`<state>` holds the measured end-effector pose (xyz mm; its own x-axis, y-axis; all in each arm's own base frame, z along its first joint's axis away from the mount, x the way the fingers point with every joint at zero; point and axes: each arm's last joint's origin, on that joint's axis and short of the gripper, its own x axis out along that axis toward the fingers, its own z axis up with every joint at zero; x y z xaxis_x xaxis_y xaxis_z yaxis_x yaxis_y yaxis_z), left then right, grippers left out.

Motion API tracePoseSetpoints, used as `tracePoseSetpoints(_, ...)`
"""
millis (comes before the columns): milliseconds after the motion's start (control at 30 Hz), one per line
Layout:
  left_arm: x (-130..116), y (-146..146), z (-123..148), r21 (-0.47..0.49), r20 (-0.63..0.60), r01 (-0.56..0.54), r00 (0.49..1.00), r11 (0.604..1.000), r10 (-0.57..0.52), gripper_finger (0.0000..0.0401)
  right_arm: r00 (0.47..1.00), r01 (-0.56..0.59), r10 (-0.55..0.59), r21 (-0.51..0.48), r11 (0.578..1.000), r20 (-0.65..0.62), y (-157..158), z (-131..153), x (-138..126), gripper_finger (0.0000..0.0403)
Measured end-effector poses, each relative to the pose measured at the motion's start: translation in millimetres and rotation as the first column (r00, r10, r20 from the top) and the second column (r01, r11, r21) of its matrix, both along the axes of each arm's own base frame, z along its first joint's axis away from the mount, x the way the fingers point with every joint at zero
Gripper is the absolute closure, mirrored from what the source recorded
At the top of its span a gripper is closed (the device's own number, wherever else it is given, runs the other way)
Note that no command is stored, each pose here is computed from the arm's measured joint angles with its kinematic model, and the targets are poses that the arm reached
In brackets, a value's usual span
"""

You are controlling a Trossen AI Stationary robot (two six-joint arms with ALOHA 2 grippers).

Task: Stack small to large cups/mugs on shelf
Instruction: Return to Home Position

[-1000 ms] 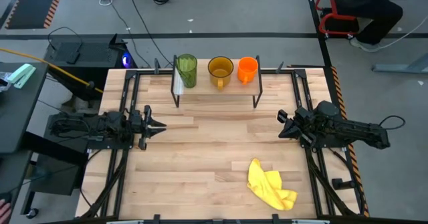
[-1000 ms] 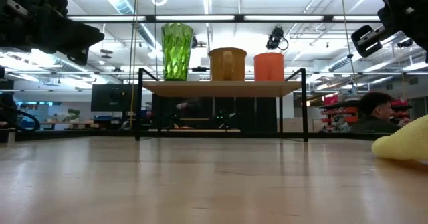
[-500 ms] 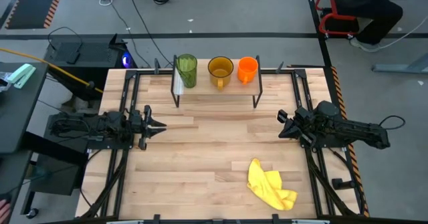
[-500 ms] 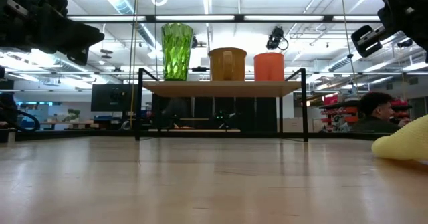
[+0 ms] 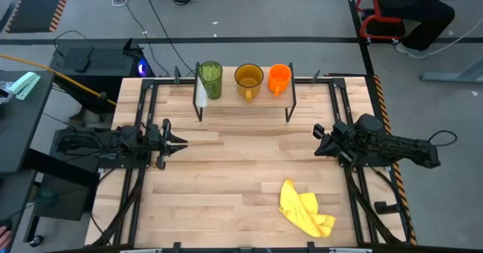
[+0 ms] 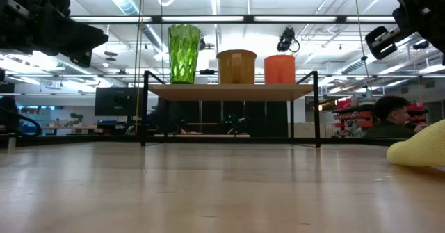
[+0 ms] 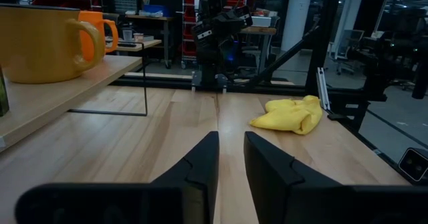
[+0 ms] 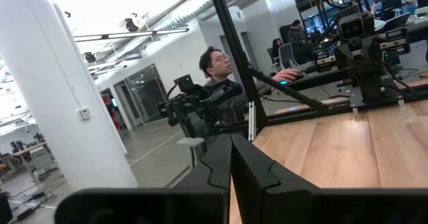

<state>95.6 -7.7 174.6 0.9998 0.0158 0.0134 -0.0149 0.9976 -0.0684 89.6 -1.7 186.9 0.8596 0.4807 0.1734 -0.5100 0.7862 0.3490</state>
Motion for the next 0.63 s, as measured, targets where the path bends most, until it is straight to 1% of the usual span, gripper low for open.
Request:
tracePoseSetpoints(400,0.0,0.0,0.0,0.0,0.0,0.0,1.0,1.0,0.0,0.0317,1.0,0.0,0.0,0.0,1.0,0.0,0.0,0.0,0.0,0.0386)
tracePoseSetpoints(633,0.0,0.0,0.0,0.0,0.0,0.0,1.0,1.0,0.0,0.0323,1.0,0.0,0.0,0.0,1.0,0.0,0.0,0.0,0.0,0.0386)
